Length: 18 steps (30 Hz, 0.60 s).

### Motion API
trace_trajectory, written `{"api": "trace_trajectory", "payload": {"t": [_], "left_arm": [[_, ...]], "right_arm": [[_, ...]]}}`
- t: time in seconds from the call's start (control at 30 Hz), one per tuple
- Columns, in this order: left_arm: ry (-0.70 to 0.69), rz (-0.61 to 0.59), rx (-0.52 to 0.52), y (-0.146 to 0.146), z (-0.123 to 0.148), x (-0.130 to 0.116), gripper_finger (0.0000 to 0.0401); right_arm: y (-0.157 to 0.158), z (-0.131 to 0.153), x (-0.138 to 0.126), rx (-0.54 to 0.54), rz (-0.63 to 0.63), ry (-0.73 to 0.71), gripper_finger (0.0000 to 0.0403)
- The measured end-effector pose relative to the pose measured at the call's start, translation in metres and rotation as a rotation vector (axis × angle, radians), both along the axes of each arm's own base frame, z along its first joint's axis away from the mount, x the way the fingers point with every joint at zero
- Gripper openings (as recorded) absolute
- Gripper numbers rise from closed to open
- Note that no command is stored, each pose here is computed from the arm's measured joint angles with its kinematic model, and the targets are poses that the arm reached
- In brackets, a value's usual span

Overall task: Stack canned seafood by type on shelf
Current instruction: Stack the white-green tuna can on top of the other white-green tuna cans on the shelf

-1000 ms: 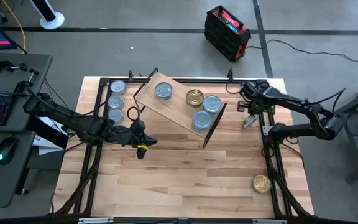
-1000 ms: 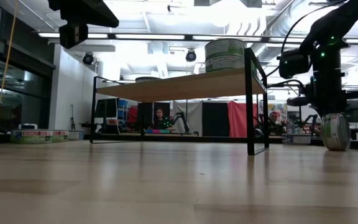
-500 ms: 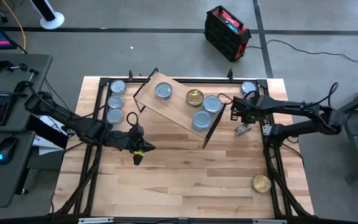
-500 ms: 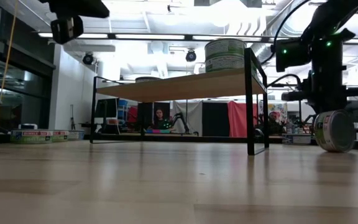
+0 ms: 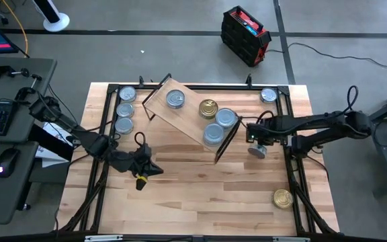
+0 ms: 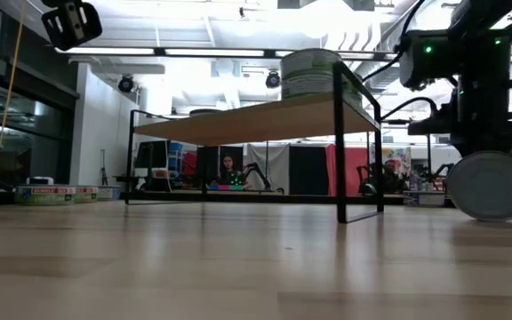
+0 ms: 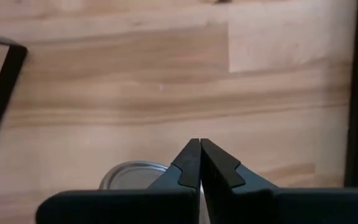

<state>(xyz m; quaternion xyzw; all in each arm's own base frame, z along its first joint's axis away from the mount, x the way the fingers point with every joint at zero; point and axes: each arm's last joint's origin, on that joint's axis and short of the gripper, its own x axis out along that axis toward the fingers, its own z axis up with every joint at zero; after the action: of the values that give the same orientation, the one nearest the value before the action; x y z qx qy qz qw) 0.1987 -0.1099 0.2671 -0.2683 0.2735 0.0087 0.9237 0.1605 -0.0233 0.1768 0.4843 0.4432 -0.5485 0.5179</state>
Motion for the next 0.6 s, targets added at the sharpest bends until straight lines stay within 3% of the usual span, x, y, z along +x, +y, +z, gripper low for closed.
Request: {"api": "trace_trajectory", "payload": {"t": [0.3, 0.6], "left_arm": [[-0.005, 0.076, -0.051, 0.000, 0.000, 0.000, 0.0000], [-0.019, 0.187, -0.121, 0.003, 0.001, 0.001, 0.0000]], "right_arm": [[0.020, 0.000, -0.001, -0.007, 0.107, 0.023, 0.0000], [0.022, 0.001, -0.008, -0.050, 0.073, 0.076, 0.0000]]}}
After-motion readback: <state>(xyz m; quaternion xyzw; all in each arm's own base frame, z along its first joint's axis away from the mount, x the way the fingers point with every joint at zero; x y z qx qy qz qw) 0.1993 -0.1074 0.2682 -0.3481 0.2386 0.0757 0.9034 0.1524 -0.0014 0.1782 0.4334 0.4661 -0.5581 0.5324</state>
